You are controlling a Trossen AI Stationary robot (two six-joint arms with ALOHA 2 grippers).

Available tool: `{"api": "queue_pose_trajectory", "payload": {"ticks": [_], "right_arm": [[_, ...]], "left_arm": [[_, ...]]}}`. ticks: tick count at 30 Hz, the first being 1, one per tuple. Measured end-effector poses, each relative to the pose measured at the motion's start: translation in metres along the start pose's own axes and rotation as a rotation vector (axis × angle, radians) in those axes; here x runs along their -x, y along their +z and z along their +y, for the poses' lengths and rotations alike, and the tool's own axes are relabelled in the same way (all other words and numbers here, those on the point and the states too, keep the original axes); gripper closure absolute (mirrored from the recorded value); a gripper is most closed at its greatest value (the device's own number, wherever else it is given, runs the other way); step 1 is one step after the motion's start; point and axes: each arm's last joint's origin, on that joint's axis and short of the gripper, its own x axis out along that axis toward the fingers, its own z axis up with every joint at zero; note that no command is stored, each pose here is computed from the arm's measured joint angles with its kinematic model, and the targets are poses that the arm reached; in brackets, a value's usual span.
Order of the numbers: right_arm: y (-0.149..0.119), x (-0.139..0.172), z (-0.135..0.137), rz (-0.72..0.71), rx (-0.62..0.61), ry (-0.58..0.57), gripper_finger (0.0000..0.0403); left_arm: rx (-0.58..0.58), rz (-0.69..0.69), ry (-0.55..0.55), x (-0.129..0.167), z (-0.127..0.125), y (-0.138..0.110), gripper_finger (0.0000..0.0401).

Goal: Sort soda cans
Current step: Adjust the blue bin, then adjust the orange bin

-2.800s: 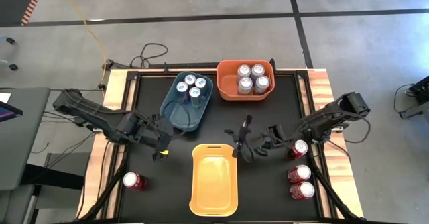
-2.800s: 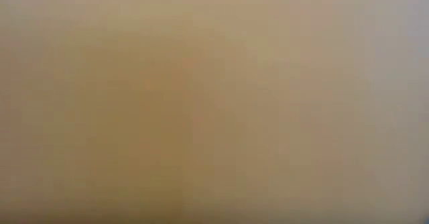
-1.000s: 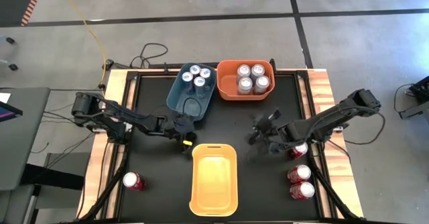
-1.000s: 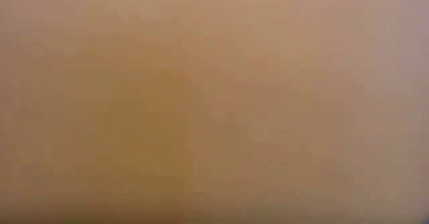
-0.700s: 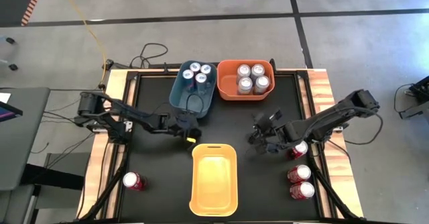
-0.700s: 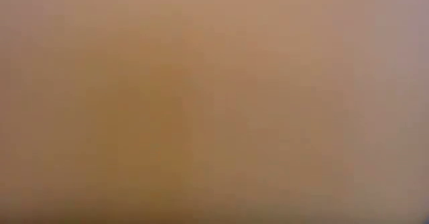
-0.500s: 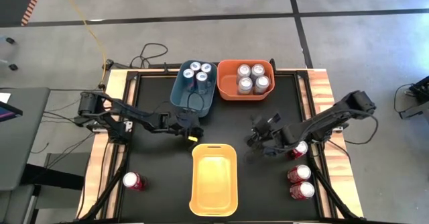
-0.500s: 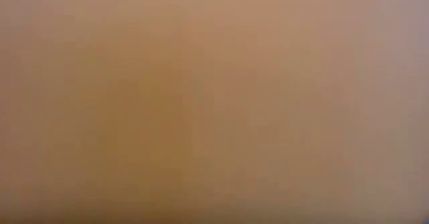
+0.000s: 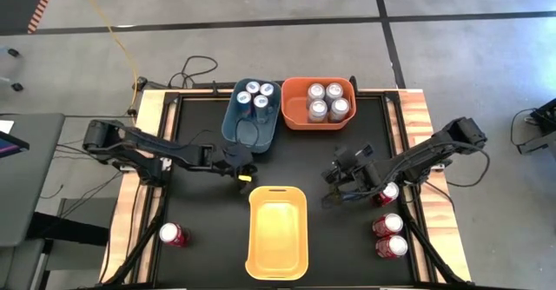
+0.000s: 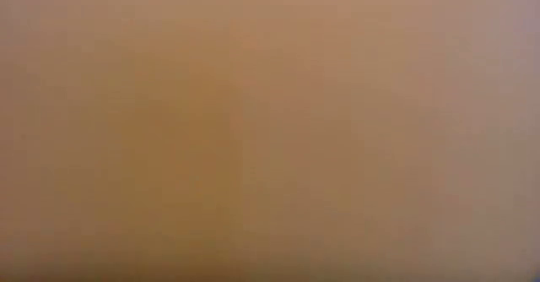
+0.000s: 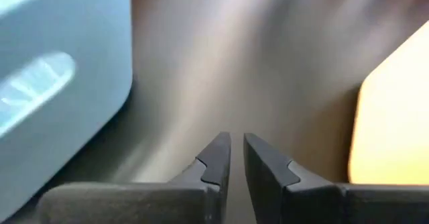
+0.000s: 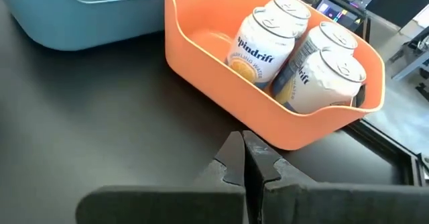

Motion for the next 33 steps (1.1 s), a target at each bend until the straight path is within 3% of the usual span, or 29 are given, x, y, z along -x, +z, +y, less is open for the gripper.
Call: {"api": "queue_pose_trajectory", "payload": {"ticks": [6, 13, 24, 33], "right_arm": [[-0.001, 0.001, 0.0, -0.001, 0.006, 0.004, 0.0395], [0.001, 0.0, 0.003, 0.01, -0.013, 0.027, 0.0395], [0.01, -0.028, -0.009, 0.14, 0.065, -0.034, 0.0395], [0.055, -0.036, -0.032, 0.207, 0.078, -0.17, 0.0395]], "left_arm": [[-0.001, -0.028, -0.015, 0.017, 0.0, 0.006, 0.0357], [-0.031, 0.071, 0.017, 0.028, 0.004, -0.002, 0.0365], [-0.082, 0.053, -0.006, 0.027, 0.002, 0.0, 0.0399], [-0.1, 0.041, -0.005, 0.028, 0.002, 0.001, 0.04]]}}
